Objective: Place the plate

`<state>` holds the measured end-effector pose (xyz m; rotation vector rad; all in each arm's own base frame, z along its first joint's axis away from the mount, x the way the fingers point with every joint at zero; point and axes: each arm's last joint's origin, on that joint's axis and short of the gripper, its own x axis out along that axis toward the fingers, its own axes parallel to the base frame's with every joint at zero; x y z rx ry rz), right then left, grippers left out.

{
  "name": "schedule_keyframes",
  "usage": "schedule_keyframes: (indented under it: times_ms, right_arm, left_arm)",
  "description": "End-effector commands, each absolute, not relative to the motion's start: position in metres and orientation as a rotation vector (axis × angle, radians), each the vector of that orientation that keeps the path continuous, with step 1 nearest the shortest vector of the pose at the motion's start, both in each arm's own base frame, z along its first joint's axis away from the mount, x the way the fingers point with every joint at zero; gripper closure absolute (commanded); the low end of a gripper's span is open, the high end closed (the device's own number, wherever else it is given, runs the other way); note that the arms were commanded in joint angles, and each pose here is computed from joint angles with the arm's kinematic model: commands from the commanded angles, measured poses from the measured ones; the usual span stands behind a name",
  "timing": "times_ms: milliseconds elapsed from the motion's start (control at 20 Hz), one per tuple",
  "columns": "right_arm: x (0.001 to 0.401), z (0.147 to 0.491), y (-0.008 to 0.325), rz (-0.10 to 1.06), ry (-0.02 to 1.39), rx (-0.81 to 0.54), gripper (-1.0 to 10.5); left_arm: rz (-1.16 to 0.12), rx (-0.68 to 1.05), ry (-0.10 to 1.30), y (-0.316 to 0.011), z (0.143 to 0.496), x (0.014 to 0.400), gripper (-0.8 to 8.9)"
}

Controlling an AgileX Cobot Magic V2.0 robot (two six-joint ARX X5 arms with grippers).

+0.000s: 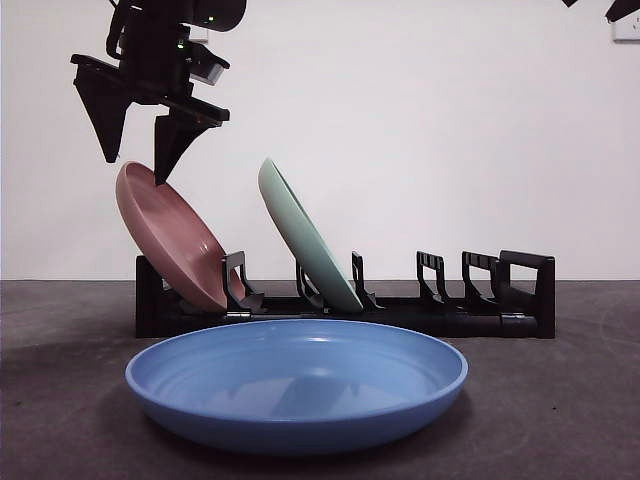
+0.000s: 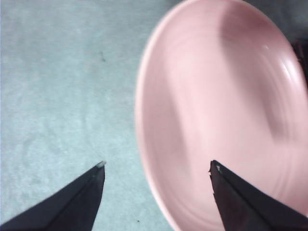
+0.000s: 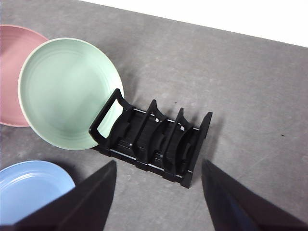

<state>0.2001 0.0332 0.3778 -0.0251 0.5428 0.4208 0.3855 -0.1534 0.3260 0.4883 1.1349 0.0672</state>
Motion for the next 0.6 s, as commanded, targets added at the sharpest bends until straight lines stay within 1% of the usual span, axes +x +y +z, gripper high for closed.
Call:
schedule_keyframes:
  times_ms: [50,100,150,250,450,600]
  right_arm:
    - [0.2019,0.3821,0.0350,0.426,0.527,-0.019,6.7]
    - [0.2017,0.3821,0.0358,0.430,0.527,-0.020,6.7]
    - [0.2017,0.3821,0.0360,0.431,0.527,-0.021,6.7]
    - [0.2017,0.3821,0.0360,0.430,0.527,-0.021,6.7]
    - [0.2017,0.3821,0.0359,0.430,0.527,-0.020,6.7]
    - [0.2017,0.3820,0.0359,0.430,0.528,-0.020,6.7]
  left_arm:
    - [0.073,0.475,1.085,-0.1580,0.3289,0.3917,4.74]
    - [0.073,0.469,1.075,-0.1580,0.3293,0.3928,4.76]
    - [0.073,0.468,1.073,-0.1581,0.3294,0.3930,5.07]
    - [0.073,0.469,1.076,-0.1581,0.3288,0.3931,6.12]
    - [0.074,0.470,1.078,-0.1577,0.3288,0.3930,7.34]
    - [0.075,0.471,1.082,-0.1571,0.3286,0.3929,7.25]
